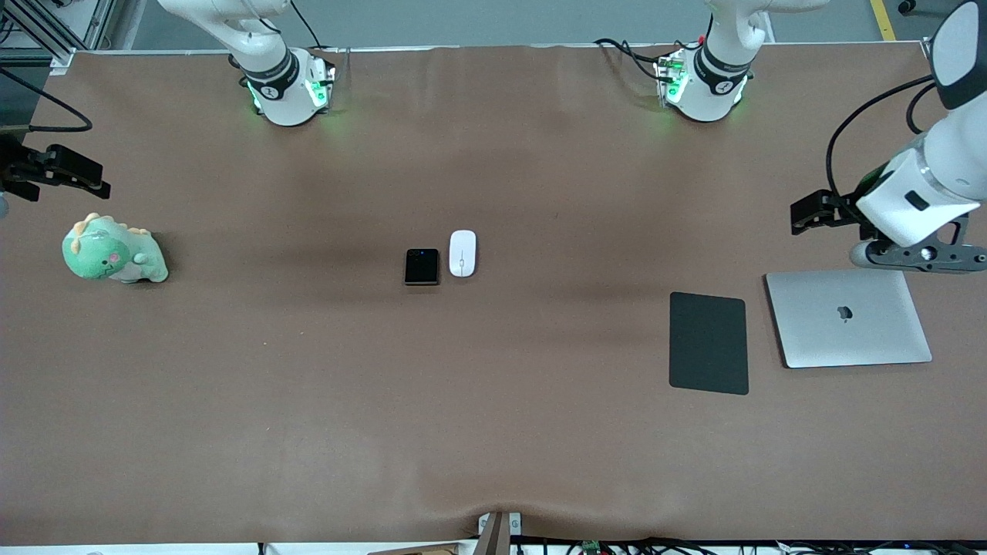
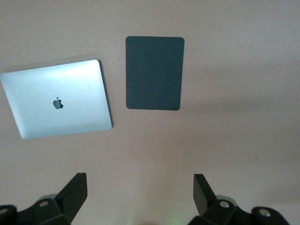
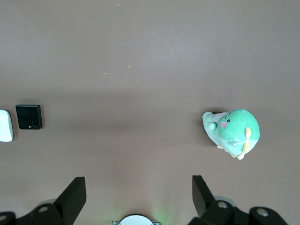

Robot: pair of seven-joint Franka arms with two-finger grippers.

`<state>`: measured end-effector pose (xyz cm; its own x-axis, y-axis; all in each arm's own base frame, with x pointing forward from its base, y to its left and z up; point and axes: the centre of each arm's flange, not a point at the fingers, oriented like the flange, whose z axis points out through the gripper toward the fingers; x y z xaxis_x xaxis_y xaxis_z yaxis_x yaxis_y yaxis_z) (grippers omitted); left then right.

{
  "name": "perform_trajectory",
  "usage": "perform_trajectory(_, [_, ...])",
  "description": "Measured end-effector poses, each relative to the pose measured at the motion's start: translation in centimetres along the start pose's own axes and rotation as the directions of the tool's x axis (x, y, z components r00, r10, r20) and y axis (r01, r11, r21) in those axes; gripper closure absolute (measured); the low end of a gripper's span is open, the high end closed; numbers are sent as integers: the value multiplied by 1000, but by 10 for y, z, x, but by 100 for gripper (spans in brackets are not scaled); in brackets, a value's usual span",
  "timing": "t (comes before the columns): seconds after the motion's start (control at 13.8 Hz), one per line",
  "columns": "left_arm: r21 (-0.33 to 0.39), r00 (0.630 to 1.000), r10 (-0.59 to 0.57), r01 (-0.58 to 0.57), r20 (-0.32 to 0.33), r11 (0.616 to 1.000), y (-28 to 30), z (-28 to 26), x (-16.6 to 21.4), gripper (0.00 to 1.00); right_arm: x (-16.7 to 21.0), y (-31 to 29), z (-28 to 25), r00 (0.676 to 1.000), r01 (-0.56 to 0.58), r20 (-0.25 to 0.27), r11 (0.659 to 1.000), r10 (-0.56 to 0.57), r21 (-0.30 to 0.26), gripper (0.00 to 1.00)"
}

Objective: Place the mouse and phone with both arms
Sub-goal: 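Move the left gripper over the white mouse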

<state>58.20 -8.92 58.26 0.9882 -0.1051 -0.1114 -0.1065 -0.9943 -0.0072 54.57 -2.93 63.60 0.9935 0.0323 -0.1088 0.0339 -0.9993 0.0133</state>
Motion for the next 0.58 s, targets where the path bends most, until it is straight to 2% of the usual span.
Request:
perform_trajectory(0.36, [0, 999, 42, -42, 25, 999, 50, 14, 3, 0, 0, 0, 0, 1000, 0, 0, 1000, 0, 0, 0])
perform_trajectory(0.58, [3, 1000, 27, -27, 12, 1000, 83, 26, 10, 0, 0, 0, 0, 1000, 0, 0, 1000, 0, 0, 0])
